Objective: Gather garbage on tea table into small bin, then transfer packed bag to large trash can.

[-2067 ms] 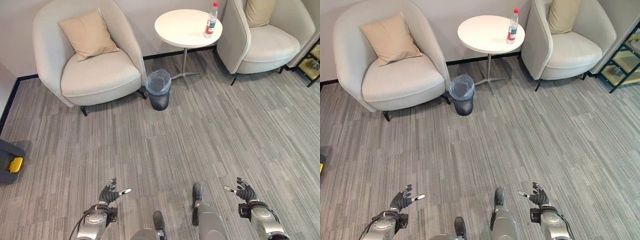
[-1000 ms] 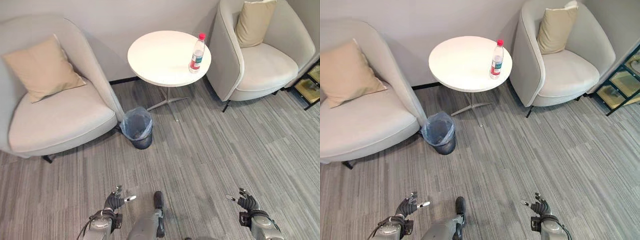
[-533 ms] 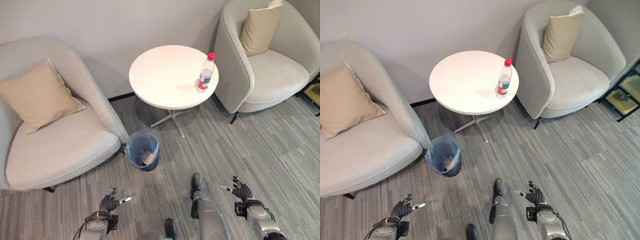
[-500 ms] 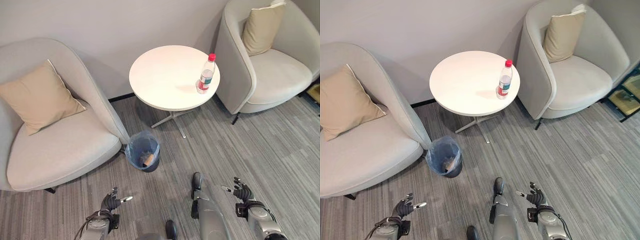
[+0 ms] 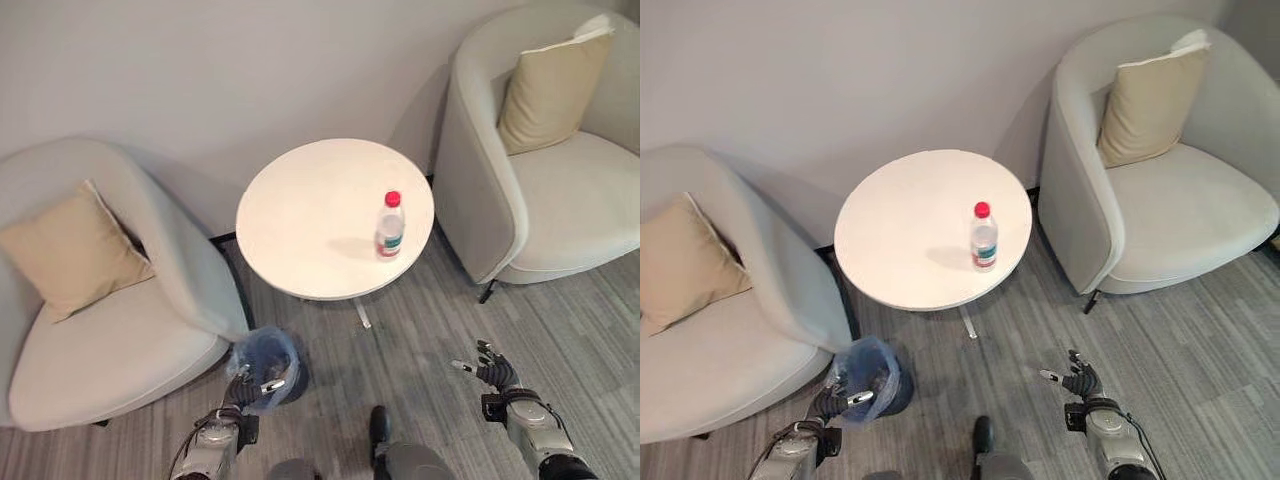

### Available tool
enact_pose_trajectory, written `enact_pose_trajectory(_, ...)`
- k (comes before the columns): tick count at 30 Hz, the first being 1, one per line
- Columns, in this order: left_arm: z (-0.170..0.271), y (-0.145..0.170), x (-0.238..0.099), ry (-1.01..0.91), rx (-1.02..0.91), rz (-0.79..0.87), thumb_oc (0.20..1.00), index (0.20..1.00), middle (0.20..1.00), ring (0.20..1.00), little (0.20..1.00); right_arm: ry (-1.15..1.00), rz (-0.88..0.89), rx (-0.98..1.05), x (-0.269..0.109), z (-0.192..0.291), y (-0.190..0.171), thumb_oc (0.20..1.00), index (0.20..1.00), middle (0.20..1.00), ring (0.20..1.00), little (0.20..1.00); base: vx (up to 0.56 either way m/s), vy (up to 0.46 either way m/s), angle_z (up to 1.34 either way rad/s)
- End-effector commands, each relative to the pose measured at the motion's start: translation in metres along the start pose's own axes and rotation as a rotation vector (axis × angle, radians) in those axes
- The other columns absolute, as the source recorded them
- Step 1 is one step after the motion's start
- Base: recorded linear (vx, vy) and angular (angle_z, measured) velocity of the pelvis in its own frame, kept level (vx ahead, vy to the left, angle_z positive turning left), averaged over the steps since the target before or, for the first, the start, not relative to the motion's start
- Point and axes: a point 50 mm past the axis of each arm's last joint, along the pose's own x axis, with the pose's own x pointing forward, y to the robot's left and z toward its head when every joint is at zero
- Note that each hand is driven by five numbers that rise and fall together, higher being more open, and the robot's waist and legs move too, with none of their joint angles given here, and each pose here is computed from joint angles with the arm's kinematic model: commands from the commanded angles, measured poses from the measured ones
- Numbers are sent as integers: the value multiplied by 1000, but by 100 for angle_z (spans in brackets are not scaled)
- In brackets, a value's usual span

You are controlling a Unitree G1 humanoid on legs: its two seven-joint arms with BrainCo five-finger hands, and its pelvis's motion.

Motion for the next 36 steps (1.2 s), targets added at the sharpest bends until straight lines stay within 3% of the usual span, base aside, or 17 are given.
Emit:
enact_pose_trajectory(1, -4, 11, -2, 4, 16, 27, 1000, 1000, 1000, 1000, 1000, 3, -50, 5, -3, -6, -15, 1000, 1000, 1000, 1000, 1000, 102, -19, 14)
enact_pose_trajectory(9, -30, 26, -16, 76, -3, 77, 1000, 1000, 1000, 1000, 1000, -1, -10, -32, -7, -9, -2, 1000, 1000, 1000, 1000, 1000, 193, 87, -12)
enact_pose_trajectory(21, -14, 37, -10, 26, 19, 111, 1000, 1000, 1000, 1000, 1000, -170, 44, -68, -2, 33, 10, 1000, 1000, 1000, 1000, 1000, 85, -18, -15)
enact_pose_trajectory(36, -39, 22, -19, 101, 74, 30, 1000, 1000, 1000, 1000, 1000, -538, 61, -382, -20, 115, -1, 1000, 1000, 1000, 1000, 1000, 85, -138, 23)
